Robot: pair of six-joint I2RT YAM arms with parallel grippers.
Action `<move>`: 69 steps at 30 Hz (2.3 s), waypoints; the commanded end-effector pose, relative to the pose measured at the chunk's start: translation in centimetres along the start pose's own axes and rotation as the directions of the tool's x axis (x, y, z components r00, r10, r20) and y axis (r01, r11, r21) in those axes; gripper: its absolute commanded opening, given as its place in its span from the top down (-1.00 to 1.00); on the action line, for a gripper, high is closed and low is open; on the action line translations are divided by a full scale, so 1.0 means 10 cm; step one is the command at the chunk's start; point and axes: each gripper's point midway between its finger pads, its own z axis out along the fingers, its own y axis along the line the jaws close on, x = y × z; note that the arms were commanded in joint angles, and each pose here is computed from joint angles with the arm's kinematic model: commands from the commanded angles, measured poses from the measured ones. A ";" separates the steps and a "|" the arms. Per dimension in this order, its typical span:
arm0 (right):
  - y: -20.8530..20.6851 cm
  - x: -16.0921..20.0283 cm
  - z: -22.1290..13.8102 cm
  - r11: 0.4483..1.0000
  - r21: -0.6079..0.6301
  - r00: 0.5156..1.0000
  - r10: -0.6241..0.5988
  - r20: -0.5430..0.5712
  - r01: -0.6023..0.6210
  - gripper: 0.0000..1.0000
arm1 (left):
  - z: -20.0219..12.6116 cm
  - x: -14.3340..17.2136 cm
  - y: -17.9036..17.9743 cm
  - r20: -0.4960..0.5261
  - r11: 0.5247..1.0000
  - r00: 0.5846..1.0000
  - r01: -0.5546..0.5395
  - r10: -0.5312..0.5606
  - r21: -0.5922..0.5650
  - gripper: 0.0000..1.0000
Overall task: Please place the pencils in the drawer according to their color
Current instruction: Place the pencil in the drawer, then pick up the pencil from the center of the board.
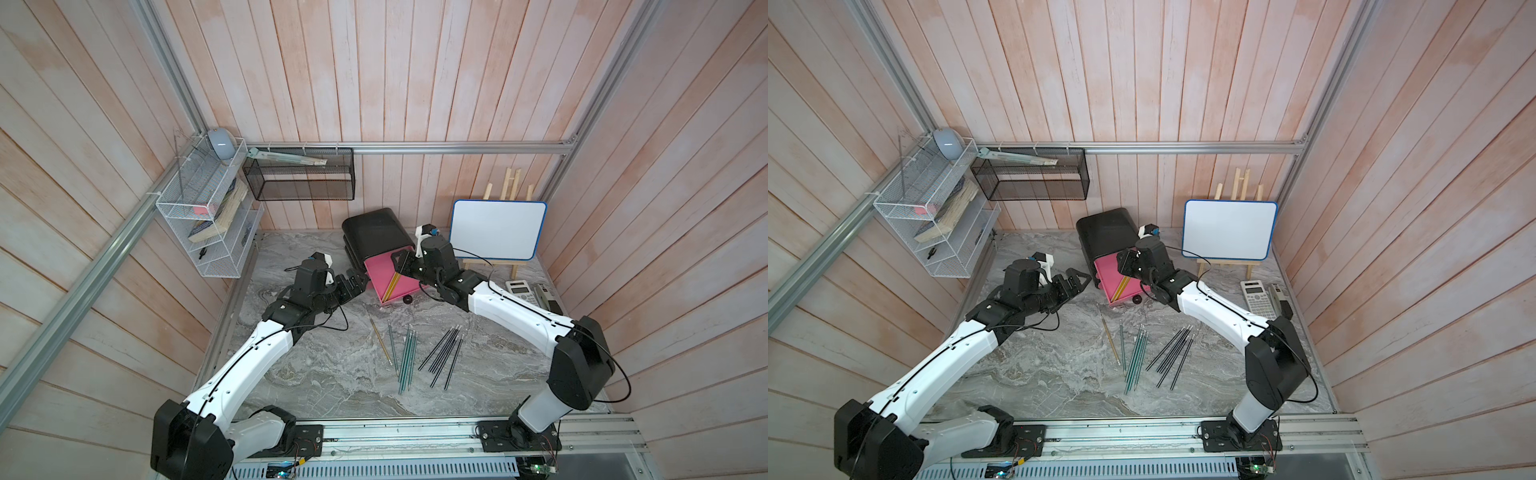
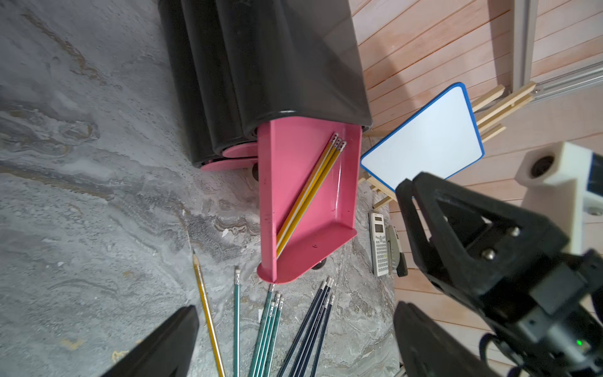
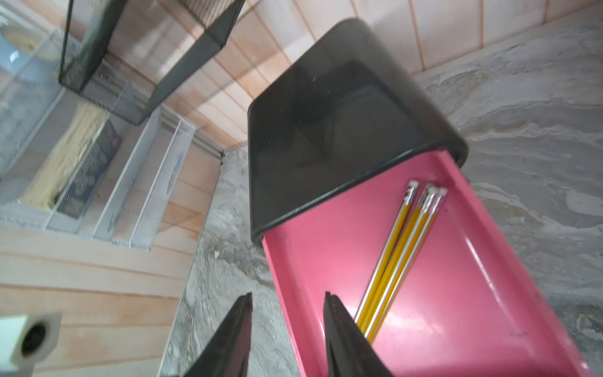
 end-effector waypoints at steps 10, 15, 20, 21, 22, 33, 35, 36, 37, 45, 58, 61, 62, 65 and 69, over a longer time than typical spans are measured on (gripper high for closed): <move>-0.02 1.56 -0.22 0.959 -0.017 0.889 -0.268 -0.370 0.282 0.17 | -0.23 0.12 0.53 0.033 0.994 0.999 0.028 -0.025 -0.102 -0.99; -0.17 2.03 -0.34 0.949 -0.020 0.826 -0.285 -0.486 0.316 0.17 | -0.26 0.17 0.60 0.027 0.993 0.999 0.030 -0.027 -0.117 -0.99; -0.32 2.37 -0.46 0.937 -0.034 0.760 -0.303 -0.576 0.348 0.17 | -0.27 0.24 0.66 0.008 0.991 1.000 0.025 -0.024 -0.132 -0.99; -0.36 2.44 -0.48 0.935 -0.039 0.744 -0.306 -0.595 0.353 0.16 | -0.28 0.26 0.67 0.004 0.991 1.000 0.024 -0.024 -0.132 -0.99; -0.39 2.51 -0.50 0.933 -0.046 0.727 -0.309 -0.614 0.358 0.17 | -0.28 0.26 0.68 0.005 0.991 1.000 0.027 -0.026 -0.133 -0.99; -0.57 2.88 -0.52 0.924 -0.074 0.619 -0.309 -0.722 0.376 0.18 | -0.29 0.35 0.74 -0.008 0.991 0.999 0.037 -0.038 -0.132 -0.99; -0.61 2.92 -0.52 0.922 -0.069 0.611 -0.307 -0.730 0.381 0.18 | -0.29 0.35 0.74 -0.008 0.991 0.999 0.039 -0.040 -0.130 -0.99; -0.62 2.92 -0.51 0.921 -0.066 0.609 -0.306 -0.732 0.383 0.19 | -0.29 0.35 0.74 -0.009 0.991 0.999 0.039 -0.040 -0.129 -0.99; -0.64 2.93 -0.51 0.921 -0.063 0.607 -0.304 -0.734 0.385 0.19 | -0.29 0.35 0.74 -0.008 0.991 0.999 0.038 -0.040 -0.129 -0.99; -0.74 2.98 -0.48 0.910 -0.042 0.592 -0.303 -0.747 0.412 0.20 | -0.29 0.37 0.74 -0.014 0.991 0.999 0.036 -0.038 -0.128 -0.99; -0.90 3.03 -0.43 0.892 -0.004 0.570 -0.293 -0.768 0.453 0.21 | -0.28 0.37 0.74 -0.012 0.992 0.999 0.038 -0.040 -0.123 -0.99; -0.93 3.04 -0.42 0.887 0.009 0.561 -0.284 -0.777 0.462 0.24 | -0.28 0.37 0.74 -0.010 0.992 0.999 0.039 -0.040 -0.118 -0.99; -0.94 3.04 -0.42 0.884 0.014 0.558 -0.282 -0.780 0.467 0.25 | -0.28 0.37 0.73 -0.010 0.993 0.999 0.037 -0.039 -0.116 -0.99; -1.00 3.04 -0.43 0.872 0.038 0.546 -0.271 -0.792 0.488 0.31 | -0.28 0.37 0.74 -0.011 0.992 0.999 0.039 -0.040 -0.117 -0.99; -1.08 3.02 -0.44 0.848 0.075 0.531 -0.258 -0.807 0.525 0.40 | -0.27 0.38 0.75 -0.011 0.992 0.999 0.044 -0.045 -0.116 -0.99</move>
